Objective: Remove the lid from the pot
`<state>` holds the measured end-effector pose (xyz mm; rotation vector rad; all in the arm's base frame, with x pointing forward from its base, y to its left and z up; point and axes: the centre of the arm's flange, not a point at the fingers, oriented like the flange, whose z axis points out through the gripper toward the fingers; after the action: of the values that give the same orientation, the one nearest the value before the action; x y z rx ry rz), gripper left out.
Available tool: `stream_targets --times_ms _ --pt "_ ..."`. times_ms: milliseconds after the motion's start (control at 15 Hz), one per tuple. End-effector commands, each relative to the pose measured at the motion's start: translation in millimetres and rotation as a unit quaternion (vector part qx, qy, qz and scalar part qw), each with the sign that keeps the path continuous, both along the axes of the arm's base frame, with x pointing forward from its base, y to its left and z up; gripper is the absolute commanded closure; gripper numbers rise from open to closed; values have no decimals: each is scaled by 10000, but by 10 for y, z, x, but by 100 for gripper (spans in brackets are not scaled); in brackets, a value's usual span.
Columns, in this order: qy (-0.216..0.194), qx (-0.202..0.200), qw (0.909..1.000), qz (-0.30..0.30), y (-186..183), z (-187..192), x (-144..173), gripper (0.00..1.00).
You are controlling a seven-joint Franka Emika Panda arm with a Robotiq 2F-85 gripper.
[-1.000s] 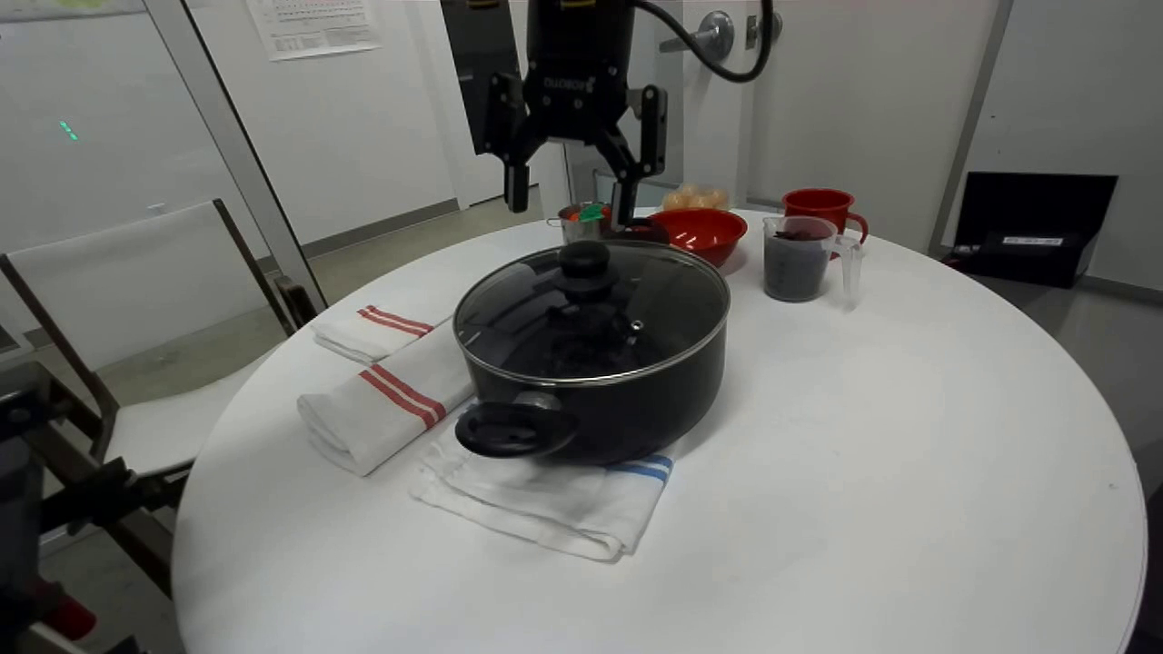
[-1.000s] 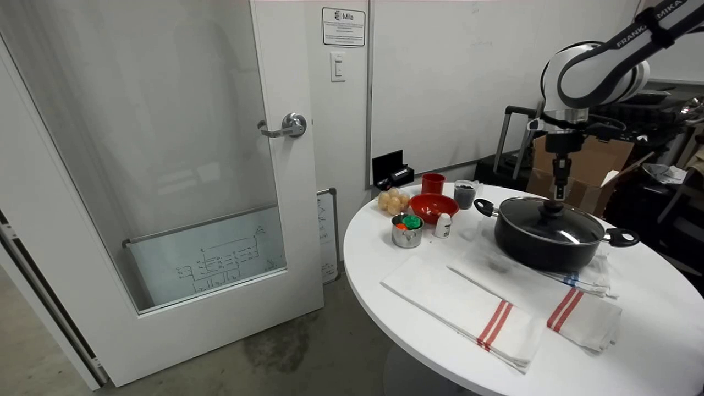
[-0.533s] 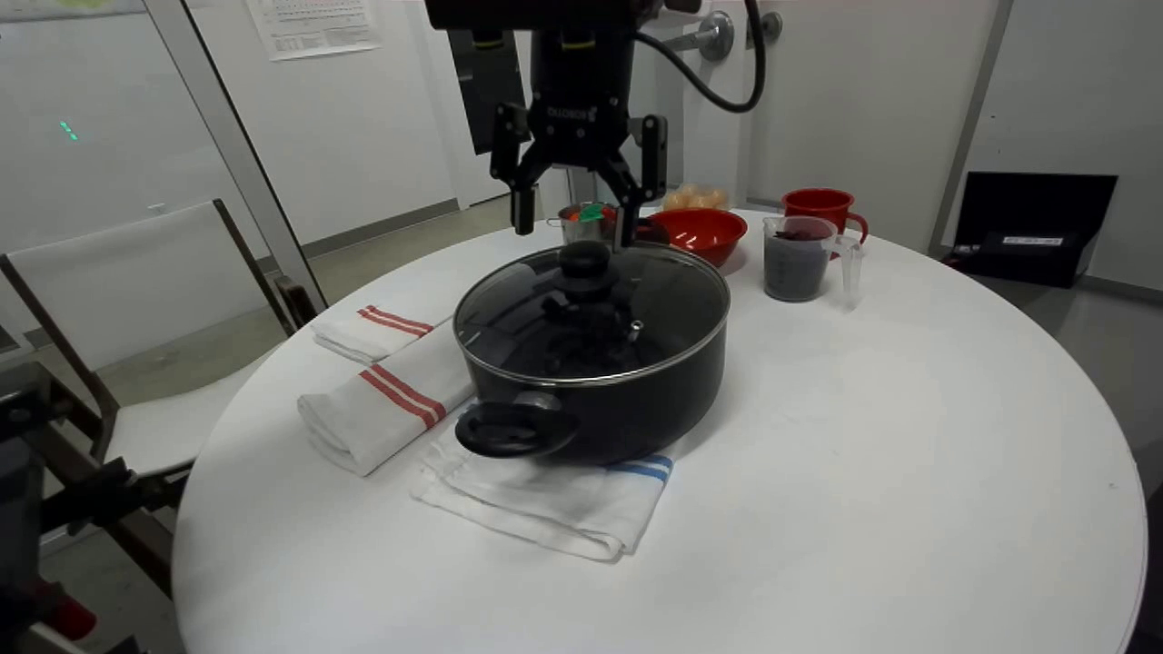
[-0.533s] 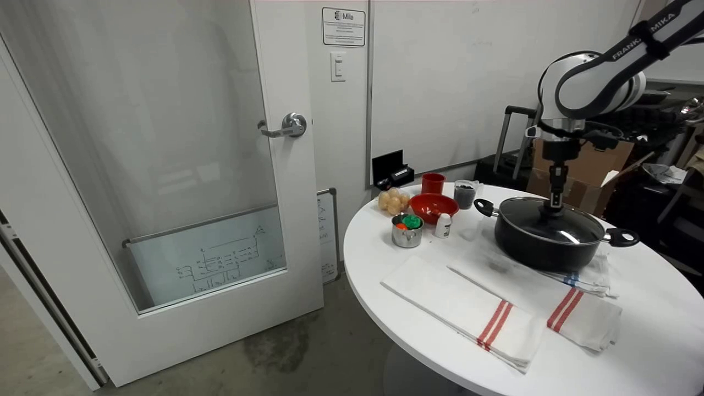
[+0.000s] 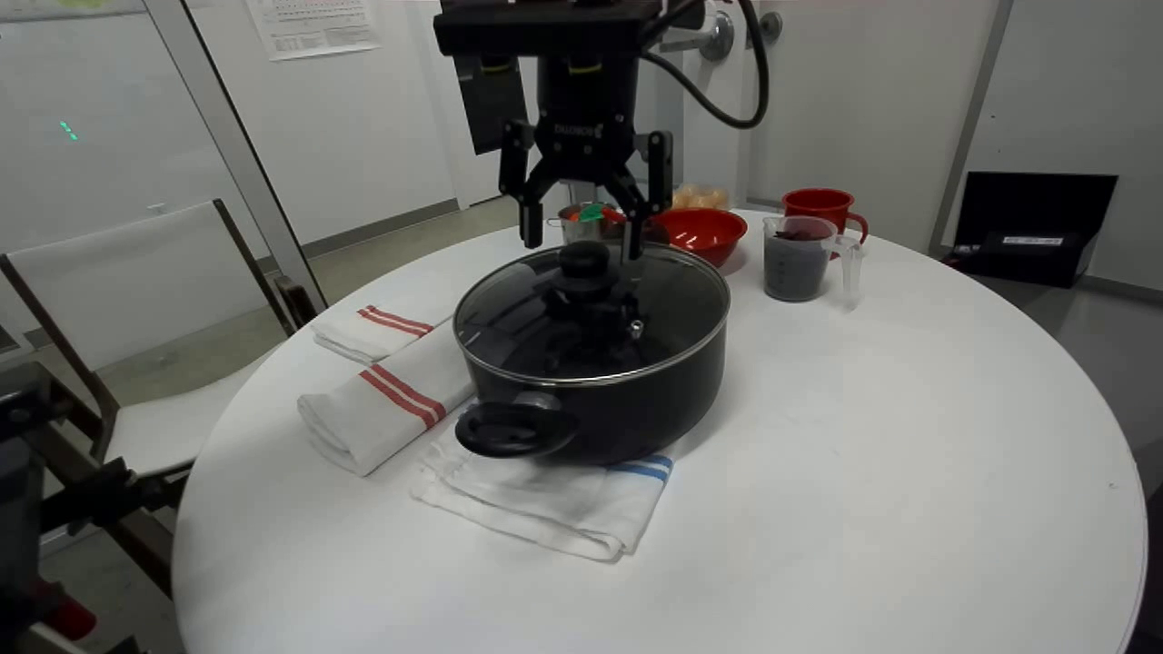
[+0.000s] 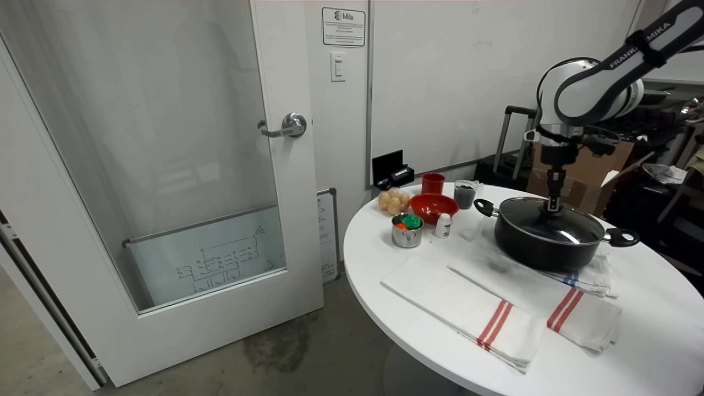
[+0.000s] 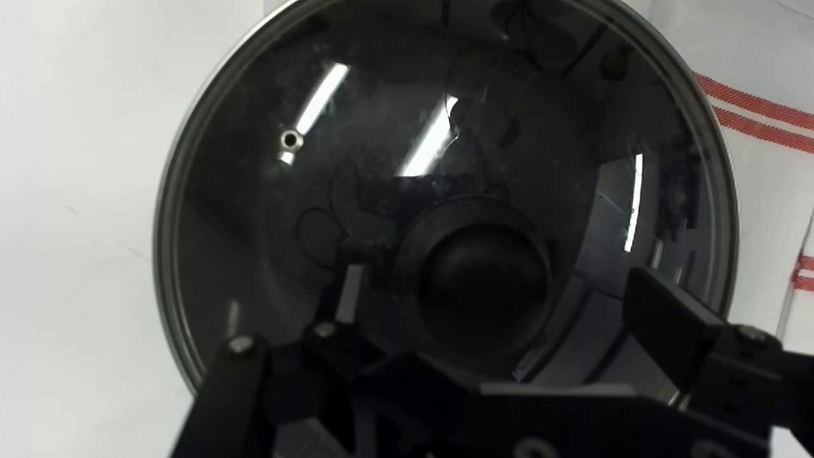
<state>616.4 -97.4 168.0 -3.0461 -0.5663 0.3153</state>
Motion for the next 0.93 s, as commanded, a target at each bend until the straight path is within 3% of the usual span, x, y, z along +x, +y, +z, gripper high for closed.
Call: stream_targets --times_ms 0,400,467,867 --pt "-55 -93 9999 -13 -13 -18 -13 26" --pt "-100 -103 9999 -16 -41 14 -13 71" --pt "-105 -103 9999 -20 -47 21 -15 75" --pt "-111 -115 9999 -19 -51 164 -43 75"
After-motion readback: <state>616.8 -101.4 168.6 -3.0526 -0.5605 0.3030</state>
